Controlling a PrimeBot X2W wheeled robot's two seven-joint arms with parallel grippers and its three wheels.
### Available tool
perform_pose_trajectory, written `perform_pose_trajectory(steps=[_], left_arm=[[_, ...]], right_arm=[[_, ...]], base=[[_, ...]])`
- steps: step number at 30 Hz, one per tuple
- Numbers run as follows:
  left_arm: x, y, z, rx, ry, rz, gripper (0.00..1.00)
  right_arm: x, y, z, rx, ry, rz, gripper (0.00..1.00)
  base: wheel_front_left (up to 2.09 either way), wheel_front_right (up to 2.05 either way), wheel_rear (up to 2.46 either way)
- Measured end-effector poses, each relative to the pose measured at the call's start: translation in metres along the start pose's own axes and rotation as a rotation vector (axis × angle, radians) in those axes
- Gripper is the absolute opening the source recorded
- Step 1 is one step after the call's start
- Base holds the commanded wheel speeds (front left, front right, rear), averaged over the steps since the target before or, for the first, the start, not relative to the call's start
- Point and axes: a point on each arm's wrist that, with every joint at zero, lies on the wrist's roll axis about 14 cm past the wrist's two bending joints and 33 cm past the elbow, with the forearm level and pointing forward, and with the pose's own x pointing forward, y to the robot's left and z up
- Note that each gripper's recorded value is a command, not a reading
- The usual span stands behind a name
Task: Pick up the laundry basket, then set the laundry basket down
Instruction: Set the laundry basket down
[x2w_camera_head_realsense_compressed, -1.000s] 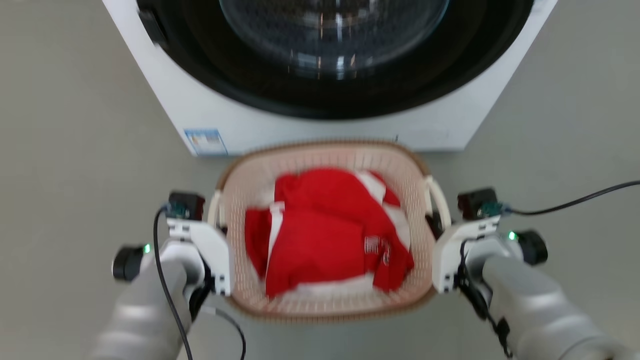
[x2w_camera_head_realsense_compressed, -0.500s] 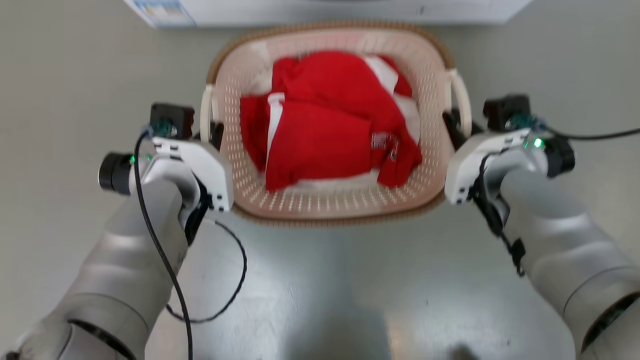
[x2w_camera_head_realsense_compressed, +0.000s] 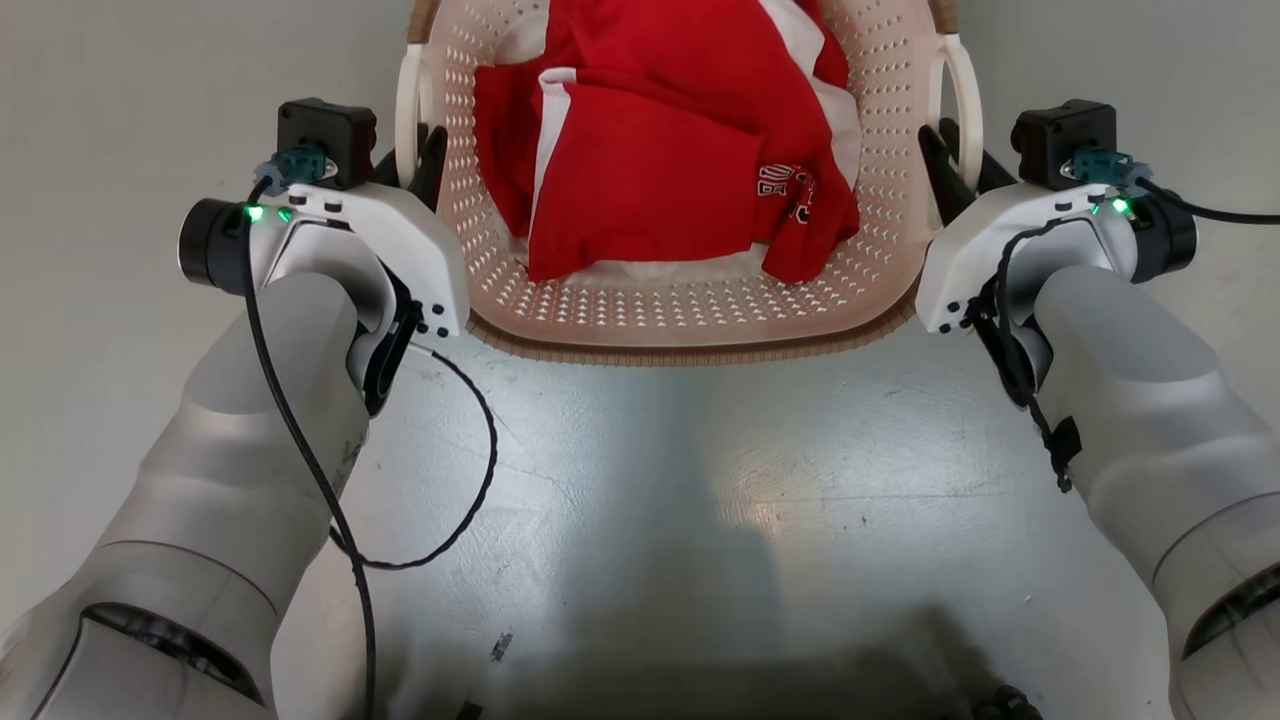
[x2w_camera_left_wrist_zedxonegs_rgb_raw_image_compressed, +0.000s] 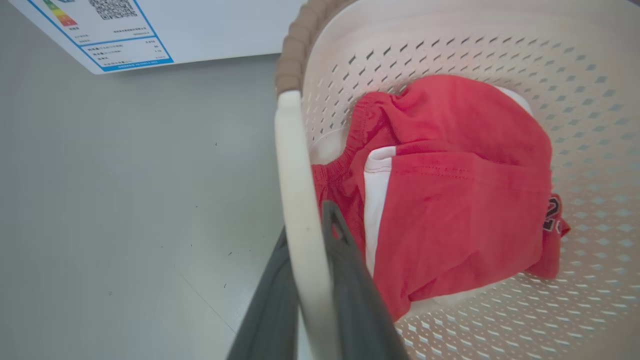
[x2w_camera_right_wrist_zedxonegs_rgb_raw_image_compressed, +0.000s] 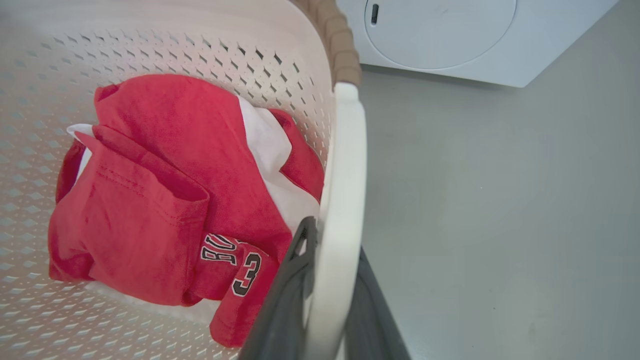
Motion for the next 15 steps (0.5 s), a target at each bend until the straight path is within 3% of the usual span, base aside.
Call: perform_pose_trajectory(steps=[15], left_arm=[[0.008,0.0,-0.017,-0.013,0.027,0.002,0.0]], right_arm=[[0.009,-0.007,-0.006,0.001,-0.009,-0.022,0.0]], base=[[0.0,0.0,0.0]])
